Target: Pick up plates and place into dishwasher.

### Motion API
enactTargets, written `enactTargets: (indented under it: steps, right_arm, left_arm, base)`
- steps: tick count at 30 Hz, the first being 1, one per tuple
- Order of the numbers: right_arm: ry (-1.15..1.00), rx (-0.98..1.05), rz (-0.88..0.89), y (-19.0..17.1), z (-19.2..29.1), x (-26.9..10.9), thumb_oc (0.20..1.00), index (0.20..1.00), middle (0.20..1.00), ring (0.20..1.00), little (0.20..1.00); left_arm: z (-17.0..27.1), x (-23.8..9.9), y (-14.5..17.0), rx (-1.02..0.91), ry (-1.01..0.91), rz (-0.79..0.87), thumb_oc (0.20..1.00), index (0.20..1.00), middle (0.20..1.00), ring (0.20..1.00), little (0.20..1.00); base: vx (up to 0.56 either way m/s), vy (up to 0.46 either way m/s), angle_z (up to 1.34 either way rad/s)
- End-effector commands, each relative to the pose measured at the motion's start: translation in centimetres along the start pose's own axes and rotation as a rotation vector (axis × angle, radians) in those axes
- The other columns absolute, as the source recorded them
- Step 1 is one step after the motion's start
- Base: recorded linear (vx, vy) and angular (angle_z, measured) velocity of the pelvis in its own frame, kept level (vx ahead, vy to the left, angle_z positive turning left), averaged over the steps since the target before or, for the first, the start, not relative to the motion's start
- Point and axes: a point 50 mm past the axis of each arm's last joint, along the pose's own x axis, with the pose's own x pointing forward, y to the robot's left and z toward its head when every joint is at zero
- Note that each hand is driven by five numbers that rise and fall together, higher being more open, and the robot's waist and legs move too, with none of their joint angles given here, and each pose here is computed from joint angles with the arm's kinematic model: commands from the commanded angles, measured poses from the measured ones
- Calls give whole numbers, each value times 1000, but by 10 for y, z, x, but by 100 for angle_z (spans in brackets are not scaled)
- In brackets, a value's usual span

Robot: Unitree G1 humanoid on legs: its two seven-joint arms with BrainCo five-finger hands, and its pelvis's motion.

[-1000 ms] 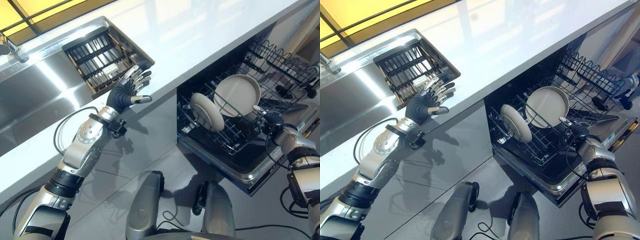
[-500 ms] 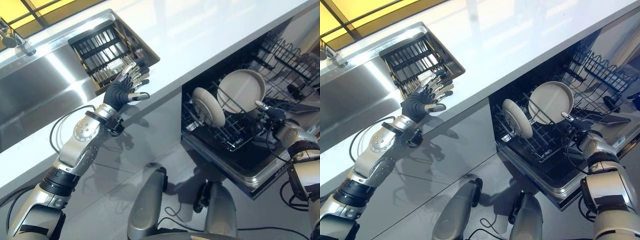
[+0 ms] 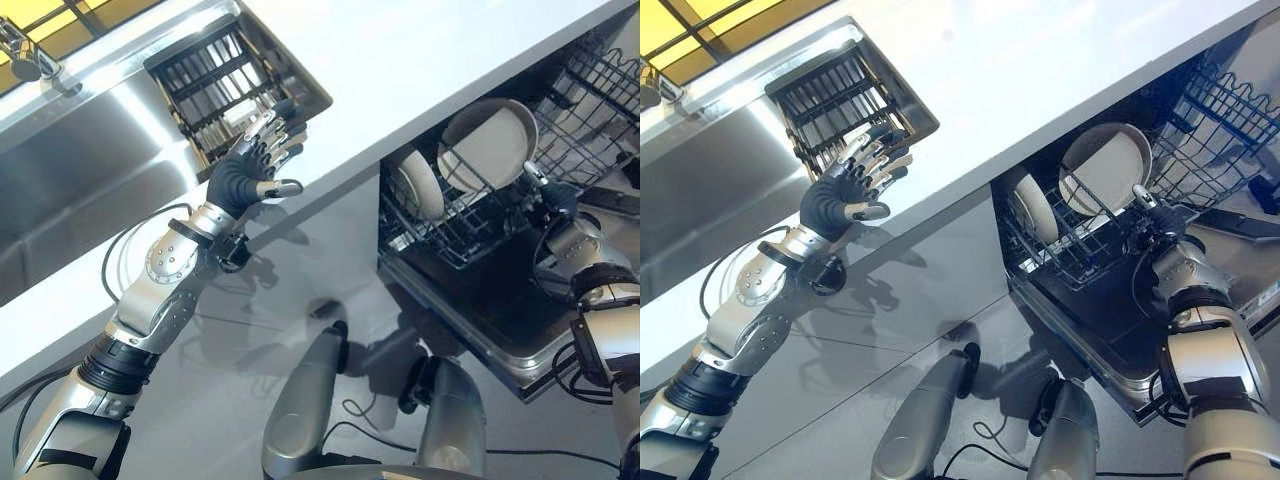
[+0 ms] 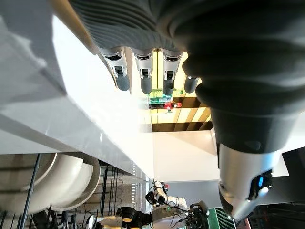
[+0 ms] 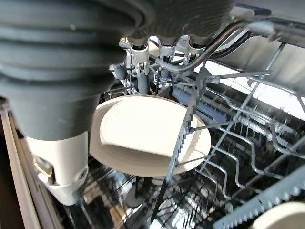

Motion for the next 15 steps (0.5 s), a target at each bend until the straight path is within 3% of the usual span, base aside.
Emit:
enactTargets:
  steps: [1,9,15]
  right_arm:
    - [-348,123,494,125,84,-3,1000,1000,1000,1000,1000]
    - [-396,129,531,134,100,-9,1000,1000,1000,1000,1000]
    - [-387,129,486,118,99,-7,1000,1000,1000,1000,1000]
  left_arm:
    - [-5,-16,25,22,47,111,1000,1000,1000,1000,1000]
    - [-3,-20,29,15,40,107,1000,1000,1000,1000,1000]
    - [1,-20,28,19,37,71,1000,1000,1000,1000,1000]
  base:
    - [15,-17,13]
    - [5,-11,16]
    - [18,-24,11]
